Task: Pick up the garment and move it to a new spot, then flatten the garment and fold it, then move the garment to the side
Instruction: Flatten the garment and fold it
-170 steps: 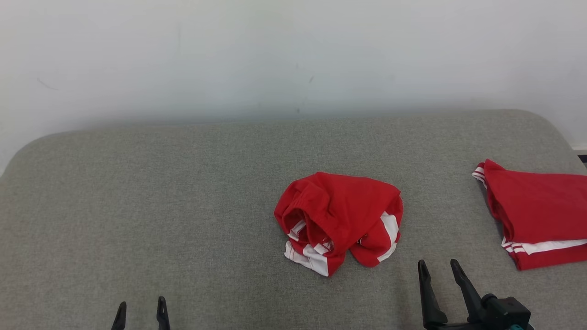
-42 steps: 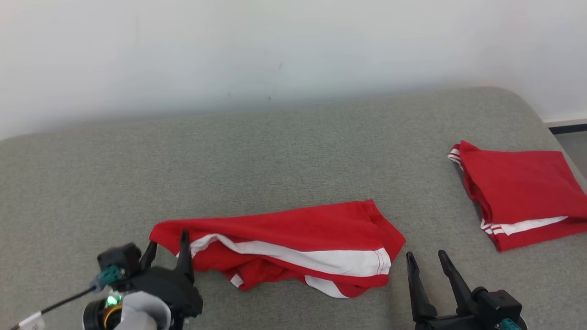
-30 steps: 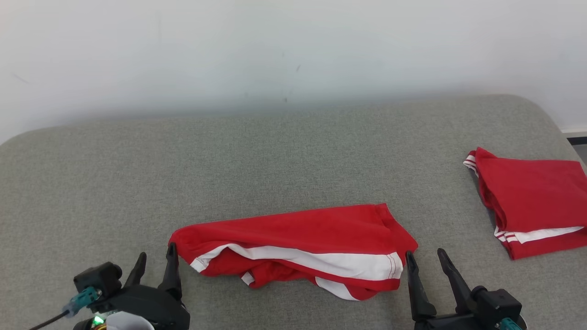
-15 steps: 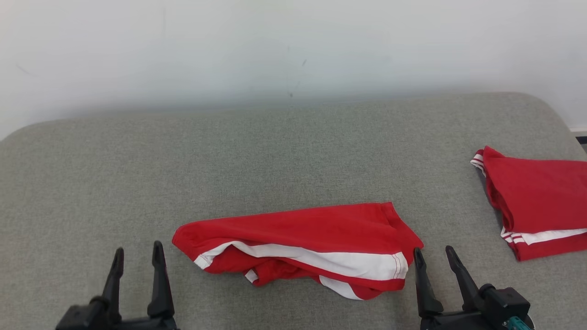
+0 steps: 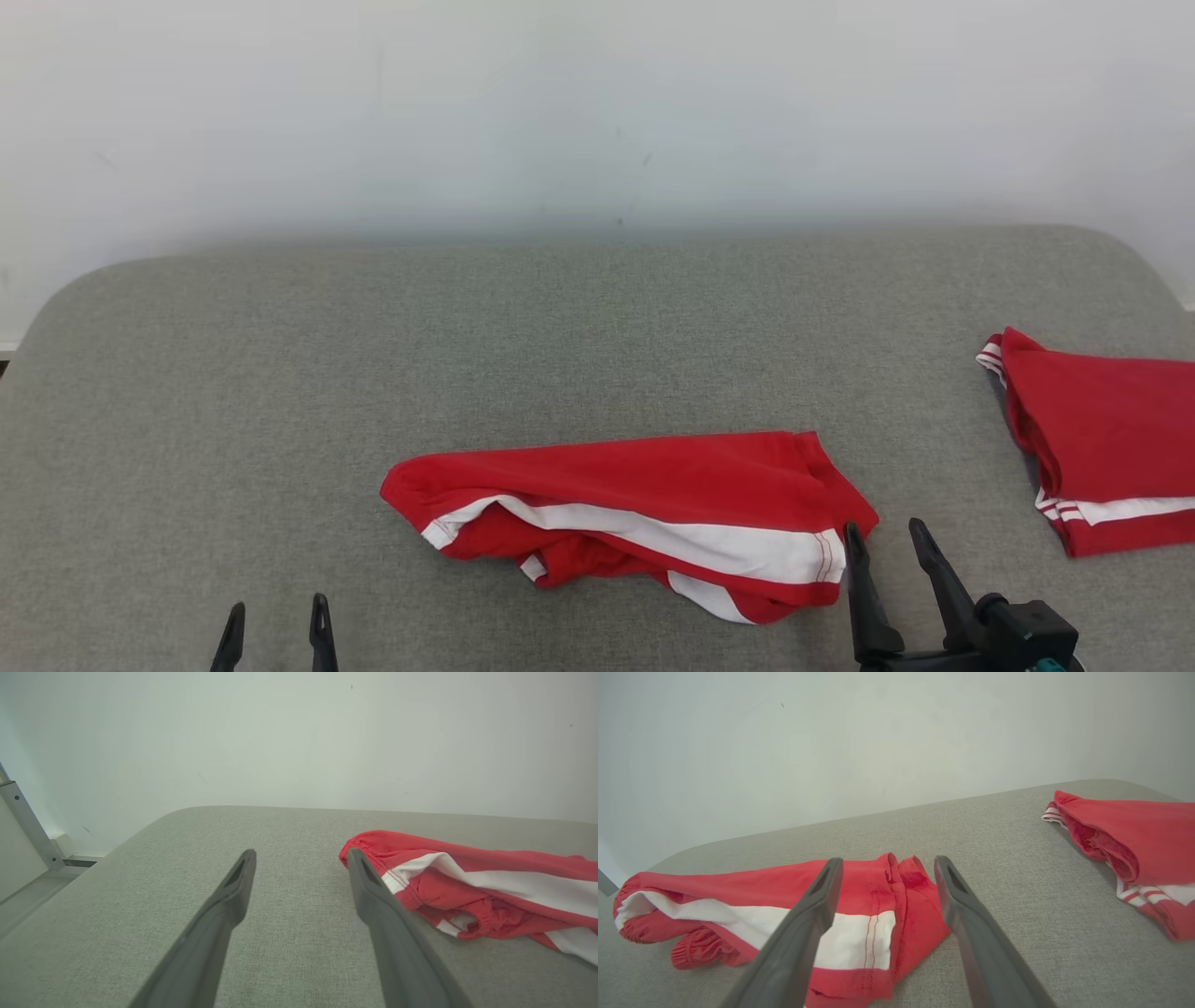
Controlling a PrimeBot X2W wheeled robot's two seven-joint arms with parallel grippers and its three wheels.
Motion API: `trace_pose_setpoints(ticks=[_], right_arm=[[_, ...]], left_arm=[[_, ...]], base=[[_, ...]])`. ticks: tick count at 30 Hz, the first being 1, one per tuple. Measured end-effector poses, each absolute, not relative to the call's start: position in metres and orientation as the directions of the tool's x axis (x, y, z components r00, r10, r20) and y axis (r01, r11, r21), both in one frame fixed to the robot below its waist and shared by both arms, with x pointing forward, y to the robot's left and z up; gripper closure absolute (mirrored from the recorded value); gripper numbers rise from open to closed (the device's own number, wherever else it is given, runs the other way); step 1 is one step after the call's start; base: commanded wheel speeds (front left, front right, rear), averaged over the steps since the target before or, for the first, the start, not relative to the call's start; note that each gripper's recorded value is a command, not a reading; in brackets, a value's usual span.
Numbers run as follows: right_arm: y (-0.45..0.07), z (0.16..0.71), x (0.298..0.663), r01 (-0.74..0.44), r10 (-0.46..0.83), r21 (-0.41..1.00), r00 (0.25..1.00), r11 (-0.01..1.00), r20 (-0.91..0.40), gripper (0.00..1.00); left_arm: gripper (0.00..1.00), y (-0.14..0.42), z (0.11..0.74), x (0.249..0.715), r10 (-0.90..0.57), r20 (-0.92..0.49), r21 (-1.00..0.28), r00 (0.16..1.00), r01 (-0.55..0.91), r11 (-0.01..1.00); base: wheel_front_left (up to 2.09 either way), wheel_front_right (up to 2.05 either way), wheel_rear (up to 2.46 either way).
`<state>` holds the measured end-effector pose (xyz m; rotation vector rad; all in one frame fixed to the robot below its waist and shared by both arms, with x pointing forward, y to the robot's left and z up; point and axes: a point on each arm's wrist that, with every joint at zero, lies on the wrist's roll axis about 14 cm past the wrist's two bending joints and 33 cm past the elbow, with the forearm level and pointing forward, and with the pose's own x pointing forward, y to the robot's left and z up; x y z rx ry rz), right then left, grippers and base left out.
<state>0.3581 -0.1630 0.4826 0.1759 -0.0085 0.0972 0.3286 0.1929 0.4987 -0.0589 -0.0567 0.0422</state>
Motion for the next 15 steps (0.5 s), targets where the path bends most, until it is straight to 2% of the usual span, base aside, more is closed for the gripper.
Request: trace_pose_setpoints(ticks=[15], right_arm=[[-0.160,0.474,0.354,-0.102,0.106,0.177,0.994,0.979,-0.009,0.00]], left_arm=[[0.00,0.197,0.480,0.320,0.034,0.000,-0.033,0.999,-0.034,0.999]], base=[[0.00,0.00,0.00]])
